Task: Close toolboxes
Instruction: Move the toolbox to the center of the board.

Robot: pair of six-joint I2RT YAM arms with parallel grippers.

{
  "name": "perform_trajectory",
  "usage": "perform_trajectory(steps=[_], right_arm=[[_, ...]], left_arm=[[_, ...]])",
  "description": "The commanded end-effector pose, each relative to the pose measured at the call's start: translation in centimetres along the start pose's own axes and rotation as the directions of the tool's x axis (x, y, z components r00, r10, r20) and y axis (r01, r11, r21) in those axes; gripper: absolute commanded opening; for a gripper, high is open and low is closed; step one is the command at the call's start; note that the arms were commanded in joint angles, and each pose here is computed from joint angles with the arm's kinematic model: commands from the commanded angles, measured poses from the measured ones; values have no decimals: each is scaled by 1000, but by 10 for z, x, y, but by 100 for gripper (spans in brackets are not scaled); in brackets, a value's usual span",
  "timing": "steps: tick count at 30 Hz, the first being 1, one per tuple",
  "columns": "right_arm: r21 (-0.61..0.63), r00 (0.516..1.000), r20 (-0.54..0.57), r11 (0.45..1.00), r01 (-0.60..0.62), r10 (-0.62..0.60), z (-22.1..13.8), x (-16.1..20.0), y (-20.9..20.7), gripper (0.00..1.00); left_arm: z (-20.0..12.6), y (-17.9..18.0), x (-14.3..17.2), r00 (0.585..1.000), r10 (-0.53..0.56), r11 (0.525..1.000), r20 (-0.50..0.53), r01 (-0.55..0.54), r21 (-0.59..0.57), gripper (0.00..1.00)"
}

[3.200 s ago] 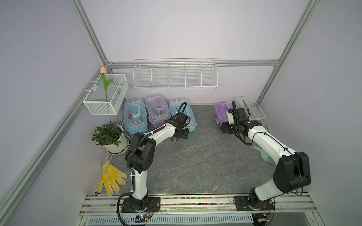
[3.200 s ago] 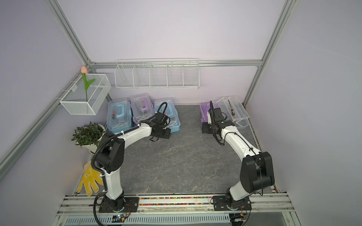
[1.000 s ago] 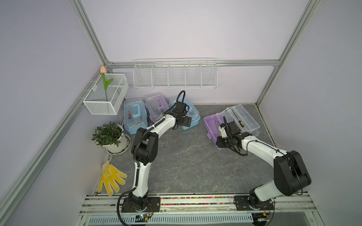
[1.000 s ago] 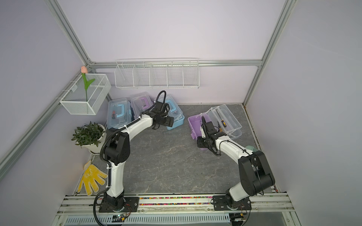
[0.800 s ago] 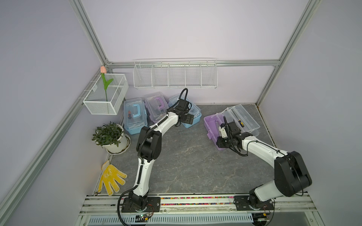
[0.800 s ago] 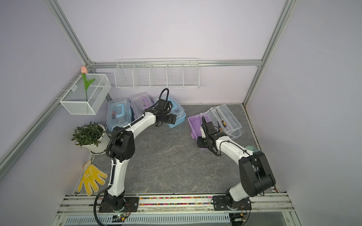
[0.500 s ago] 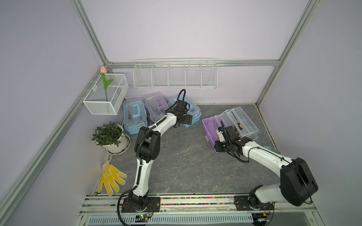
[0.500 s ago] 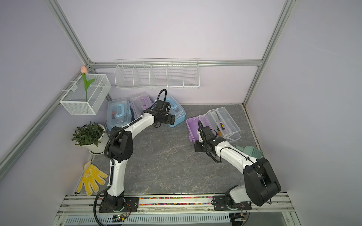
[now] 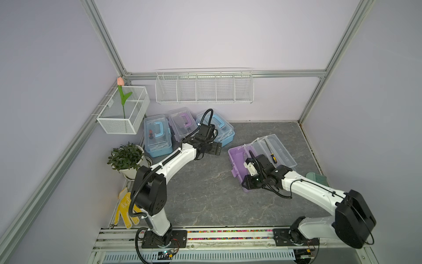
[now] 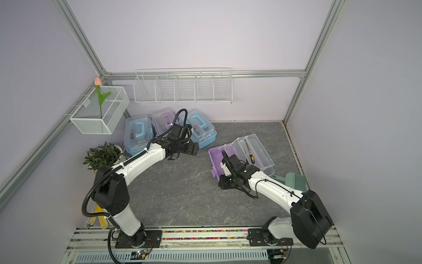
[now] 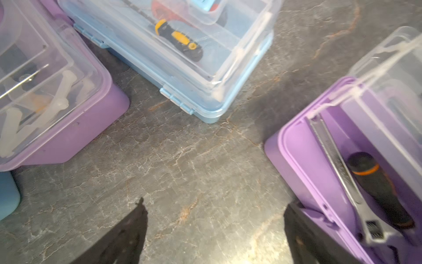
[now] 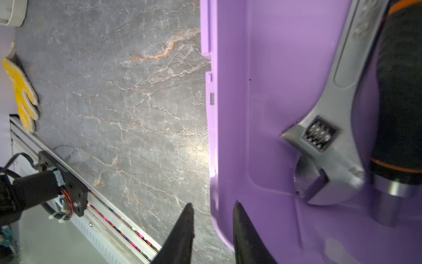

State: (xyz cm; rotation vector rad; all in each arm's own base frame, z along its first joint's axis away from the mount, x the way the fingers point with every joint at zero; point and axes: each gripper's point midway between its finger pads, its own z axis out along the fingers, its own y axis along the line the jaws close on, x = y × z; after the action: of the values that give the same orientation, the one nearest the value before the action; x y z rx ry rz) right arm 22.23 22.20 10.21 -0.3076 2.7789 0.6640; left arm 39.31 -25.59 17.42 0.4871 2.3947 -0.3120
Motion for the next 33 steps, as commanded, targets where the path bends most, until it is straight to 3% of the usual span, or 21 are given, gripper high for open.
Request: perform_trajectory(steps=[1,5,9,14,21,26,33], right_arm=[[58,998,23,996,-62,60,-33,-9,-19,49],[130,964,188,968,-213,187,-75,-38,-71,60],[128,889,367,931,-341,275,-114,-92,-127,62],[187,863,378,886,-425,334,-121,-137,-194,67],[280,908,354,900,-334,226,-116,-178,-221,83],[153,950,259,963,-220,176,-87,-198,-208,85],[12,994,107,999,-33,31,-50,-182,-151,82]], left_arm=[[4,-17,11,1000,-6,995,-28,8,96,91],[23,-31,4,1000,4,987,-28,0,163,87],[41,-46,0,999,26,981,-45,-16,195,86],[28,-43,8,997,51,985,-59,-41,165,86],[-13,-25,45,994,53,993,-98,-42,112,86],[-24,-25,48,997,32,992,-72,-24,122,90],[-24,-36,30,999,31,985,-23,-27,169,92]])
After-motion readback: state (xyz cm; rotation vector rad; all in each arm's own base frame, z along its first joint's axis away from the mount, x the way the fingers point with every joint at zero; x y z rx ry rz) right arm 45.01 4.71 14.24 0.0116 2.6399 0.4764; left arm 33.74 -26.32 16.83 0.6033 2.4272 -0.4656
